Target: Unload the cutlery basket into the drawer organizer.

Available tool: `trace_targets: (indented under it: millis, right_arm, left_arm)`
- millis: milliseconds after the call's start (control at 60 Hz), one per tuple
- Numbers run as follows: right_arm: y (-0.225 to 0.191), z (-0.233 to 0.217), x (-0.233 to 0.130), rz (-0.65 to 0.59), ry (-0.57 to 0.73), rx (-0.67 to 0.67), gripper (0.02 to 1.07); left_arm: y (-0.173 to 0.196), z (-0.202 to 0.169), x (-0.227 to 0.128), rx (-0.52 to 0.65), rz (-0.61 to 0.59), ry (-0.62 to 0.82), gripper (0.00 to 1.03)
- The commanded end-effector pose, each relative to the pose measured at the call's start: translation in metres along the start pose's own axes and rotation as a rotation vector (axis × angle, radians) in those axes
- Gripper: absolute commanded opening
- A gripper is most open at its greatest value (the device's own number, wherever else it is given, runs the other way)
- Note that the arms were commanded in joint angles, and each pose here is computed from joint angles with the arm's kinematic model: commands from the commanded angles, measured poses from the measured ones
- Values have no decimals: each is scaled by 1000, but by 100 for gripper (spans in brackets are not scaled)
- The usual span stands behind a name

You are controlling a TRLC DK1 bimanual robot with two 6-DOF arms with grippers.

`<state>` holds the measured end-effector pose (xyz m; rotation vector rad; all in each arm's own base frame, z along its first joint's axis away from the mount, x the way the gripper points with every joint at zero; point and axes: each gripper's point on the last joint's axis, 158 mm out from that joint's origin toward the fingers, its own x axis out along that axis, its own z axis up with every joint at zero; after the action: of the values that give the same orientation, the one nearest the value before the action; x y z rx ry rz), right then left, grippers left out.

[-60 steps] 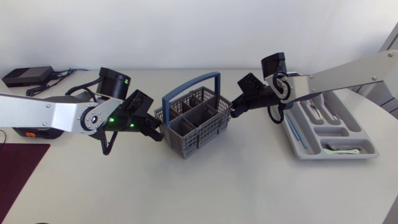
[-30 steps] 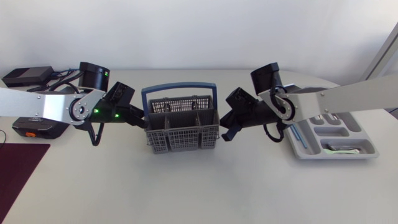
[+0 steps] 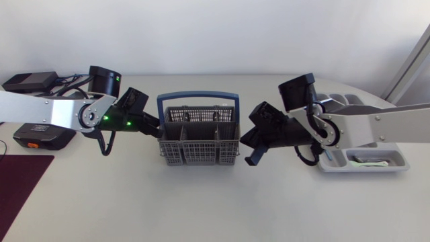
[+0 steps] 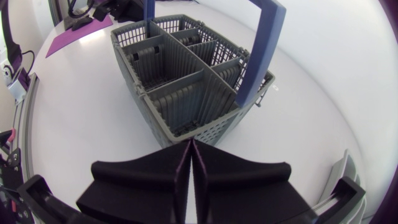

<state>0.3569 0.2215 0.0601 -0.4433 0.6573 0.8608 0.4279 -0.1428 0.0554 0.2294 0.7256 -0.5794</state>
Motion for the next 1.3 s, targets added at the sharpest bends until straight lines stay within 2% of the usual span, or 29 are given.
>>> trace_targets:
  millis: [0,350,717,900,1117,1283]
  right_arm:
    - [1,-5,-3,-3,-2,10,9]
    - [-34,-23,-12,-75,2,44,9]
    - [-43,-23,-6,-84,10,52,9]
    - [-46,-28,-9,-109,18,56,9]
    - [-64,-33,-23,-209,26,52,11]
    - [-81,-25,-43,-289,-1,76,14]
  left_arm:
    - [-22,20,7,48,-59,-26,4]
    - [-38,26,15,67,-83,-12,4]
    - [-39,15,6,65,-80,-1,4]
    - [-23,14,-3,44,-49,-7,4]
    - [-1,15,-33,36,12,-50,4]
    - [8,21,-61,33,56,-102,23]
